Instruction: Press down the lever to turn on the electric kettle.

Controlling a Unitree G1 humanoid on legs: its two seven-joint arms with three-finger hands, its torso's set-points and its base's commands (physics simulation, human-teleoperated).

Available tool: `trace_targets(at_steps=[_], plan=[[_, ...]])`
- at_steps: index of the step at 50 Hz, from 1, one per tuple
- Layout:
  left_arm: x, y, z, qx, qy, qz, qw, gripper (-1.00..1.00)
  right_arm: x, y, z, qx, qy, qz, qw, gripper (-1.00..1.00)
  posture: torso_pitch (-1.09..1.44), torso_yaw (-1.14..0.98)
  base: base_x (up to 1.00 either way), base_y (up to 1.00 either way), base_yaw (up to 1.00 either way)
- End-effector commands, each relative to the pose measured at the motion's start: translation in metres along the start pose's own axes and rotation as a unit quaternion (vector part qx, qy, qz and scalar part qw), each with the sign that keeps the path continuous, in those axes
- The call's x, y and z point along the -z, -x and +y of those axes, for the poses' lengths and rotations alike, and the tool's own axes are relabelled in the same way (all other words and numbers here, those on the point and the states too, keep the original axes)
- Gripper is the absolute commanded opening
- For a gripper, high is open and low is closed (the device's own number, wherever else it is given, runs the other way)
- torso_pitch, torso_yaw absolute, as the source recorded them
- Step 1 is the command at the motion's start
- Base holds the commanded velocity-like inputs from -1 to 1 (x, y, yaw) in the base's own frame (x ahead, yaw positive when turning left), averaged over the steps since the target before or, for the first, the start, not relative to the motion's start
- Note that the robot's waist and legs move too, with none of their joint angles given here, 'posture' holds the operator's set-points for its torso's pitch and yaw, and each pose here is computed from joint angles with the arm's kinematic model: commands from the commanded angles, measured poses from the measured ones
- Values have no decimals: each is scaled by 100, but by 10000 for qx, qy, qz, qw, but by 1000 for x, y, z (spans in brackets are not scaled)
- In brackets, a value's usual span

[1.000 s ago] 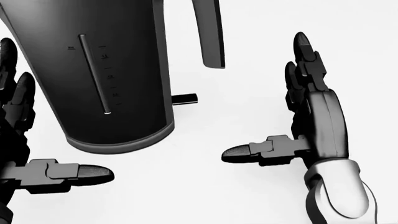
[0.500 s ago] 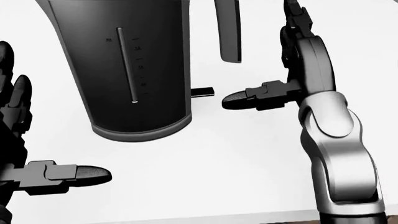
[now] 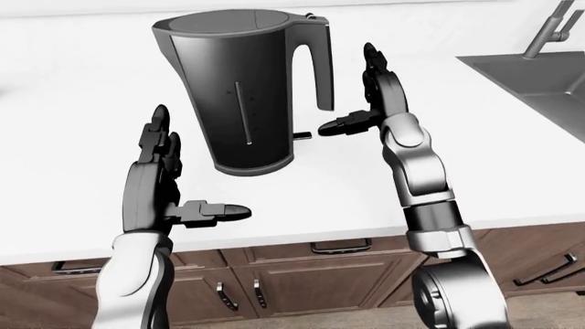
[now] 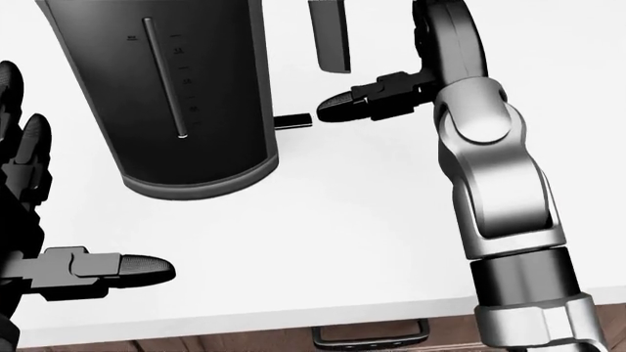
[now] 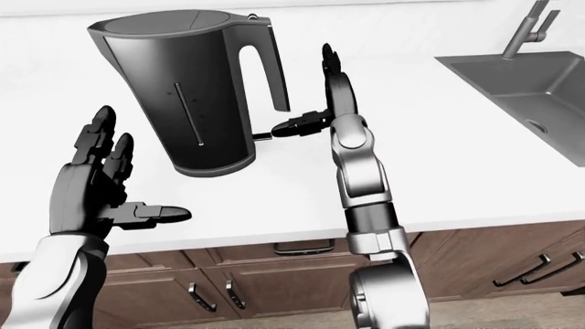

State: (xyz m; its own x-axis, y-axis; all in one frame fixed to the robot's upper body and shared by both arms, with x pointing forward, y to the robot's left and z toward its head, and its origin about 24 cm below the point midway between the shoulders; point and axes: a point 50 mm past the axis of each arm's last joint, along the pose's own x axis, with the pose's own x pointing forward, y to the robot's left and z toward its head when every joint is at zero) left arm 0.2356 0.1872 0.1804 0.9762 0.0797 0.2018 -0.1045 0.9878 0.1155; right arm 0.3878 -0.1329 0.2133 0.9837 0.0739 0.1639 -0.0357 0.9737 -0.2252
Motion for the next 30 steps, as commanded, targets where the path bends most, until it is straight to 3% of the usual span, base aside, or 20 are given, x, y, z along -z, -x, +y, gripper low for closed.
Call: trace_targets(at_steps=[1, 13, 30], plan=[[-14, 1, 1, -24, -41, -414, 9991, 100, -30, -2, -2, 59, 47, -584, 9983, 100, 0, 0, 0, 0, 0], [-12, 1, 1, -31, -48, -406, 9992, 100, -40, -14, 11, -99, 70, -621, 9980, 100, 0, 0, 0, 0, 0], [-10, 2, 5, -95, -59, -397, 9991, 100, -24, -31, 17, -188, 83, -480, 9986, 100, 0, 0, 0, 0, 0]])
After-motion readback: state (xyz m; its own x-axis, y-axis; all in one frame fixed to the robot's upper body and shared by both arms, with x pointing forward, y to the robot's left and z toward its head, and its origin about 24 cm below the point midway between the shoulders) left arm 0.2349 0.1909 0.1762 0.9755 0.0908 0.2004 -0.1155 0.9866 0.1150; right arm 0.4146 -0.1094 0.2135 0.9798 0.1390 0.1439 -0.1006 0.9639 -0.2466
